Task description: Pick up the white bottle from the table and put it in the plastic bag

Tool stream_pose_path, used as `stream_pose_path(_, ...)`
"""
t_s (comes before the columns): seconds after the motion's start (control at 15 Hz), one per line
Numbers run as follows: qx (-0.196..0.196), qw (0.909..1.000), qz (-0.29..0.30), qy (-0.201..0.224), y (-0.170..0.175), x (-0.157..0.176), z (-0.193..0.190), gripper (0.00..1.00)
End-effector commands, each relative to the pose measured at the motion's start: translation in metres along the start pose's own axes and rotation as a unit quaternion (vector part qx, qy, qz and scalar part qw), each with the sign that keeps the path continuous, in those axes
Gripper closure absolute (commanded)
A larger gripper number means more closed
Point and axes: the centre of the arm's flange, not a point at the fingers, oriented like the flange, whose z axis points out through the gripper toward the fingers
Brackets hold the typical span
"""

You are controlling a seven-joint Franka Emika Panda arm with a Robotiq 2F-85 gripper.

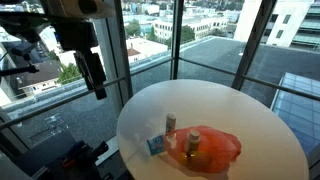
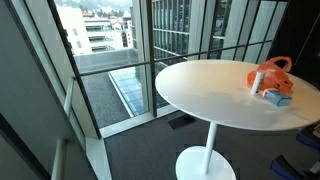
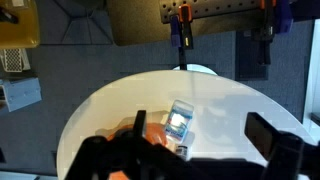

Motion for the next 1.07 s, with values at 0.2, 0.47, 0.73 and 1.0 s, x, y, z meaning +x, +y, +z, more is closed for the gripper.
stream_pose_path(0.2, 0.002, 1.0000, 0.003, -0.002, 0.000, 0.005, -0.001, 0.00)
stream_pose_path(0.47, 0.008, 0.9999, 0.008, -0.005, 0.000, 0.019, -0.005, 0.00)
stream_pose_path(0.73, 0.016, 0.9998, 0.014, -0.003, 0.002, 0.037, -0.009, 0.00)
stream_pose_path(1.0, 0.029, 0.9991, 0.029, -0.002, 0.009, 0.060, -0.012, 0.00)
